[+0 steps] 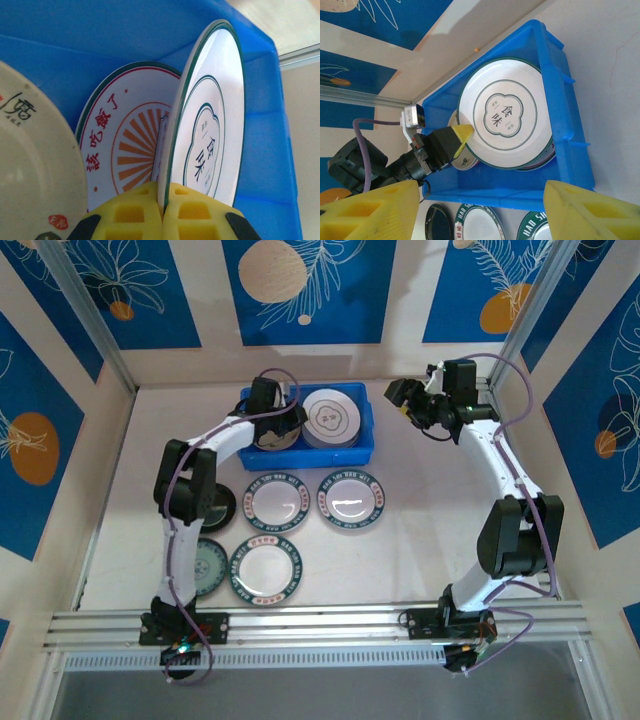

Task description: Place the plates into the plastic bin on the countertop

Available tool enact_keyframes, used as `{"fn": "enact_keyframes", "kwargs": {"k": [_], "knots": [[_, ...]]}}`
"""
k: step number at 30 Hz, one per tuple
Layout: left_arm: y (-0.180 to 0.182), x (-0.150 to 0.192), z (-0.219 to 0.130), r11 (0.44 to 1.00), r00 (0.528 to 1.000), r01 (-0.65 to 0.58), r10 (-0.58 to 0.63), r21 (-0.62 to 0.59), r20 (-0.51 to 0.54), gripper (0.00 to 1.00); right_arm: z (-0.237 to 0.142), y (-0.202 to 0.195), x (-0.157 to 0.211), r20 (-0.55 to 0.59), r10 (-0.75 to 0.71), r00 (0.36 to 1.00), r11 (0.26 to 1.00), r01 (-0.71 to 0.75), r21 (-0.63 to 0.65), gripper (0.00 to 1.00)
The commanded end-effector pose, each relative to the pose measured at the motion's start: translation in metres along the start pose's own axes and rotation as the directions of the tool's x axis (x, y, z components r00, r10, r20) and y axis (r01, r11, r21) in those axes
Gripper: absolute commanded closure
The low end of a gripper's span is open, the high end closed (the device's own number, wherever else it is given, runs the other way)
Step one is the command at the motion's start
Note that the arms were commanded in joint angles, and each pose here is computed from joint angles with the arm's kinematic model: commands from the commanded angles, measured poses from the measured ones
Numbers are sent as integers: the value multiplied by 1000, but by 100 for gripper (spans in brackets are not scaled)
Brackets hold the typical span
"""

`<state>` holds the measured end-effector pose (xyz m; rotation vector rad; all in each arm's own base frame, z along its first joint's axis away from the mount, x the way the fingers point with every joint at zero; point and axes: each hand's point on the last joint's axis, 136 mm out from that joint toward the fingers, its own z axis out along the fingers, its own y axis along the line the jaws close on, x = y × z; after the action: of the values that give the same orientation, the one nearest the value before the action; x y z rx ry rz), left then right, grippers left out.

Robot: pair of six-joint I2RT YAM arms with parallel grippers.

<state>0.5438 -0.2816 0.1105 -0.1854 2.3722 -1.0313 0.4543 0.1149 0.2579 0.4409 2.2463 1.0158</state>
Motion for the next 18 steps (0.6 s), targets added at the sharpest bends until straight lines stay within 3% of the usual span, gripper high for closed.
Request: {"fn": "enact_keyframes", "kwargs": {"k": [1,8,15,18], "knots": [[-9,-6,3,1000,1000,-6,6,-3,9,100,-8,7,1,4,-8,1000,1000,8,-28,33],[-5,-2,8,999,1000,-16,15,-35,-24,100,-8,7,2,2,-5,1000,1000,5,-29,33],[-4,2,13,994,997,-68,64,-89,-51,58,-6,5,6,0,-8,1000,1000,8,-19,33],[-6,4,14,990,994,-88,81,-107,-69,50,-6,5,7,1,-9,1000,1000,9,-16,33]]}}
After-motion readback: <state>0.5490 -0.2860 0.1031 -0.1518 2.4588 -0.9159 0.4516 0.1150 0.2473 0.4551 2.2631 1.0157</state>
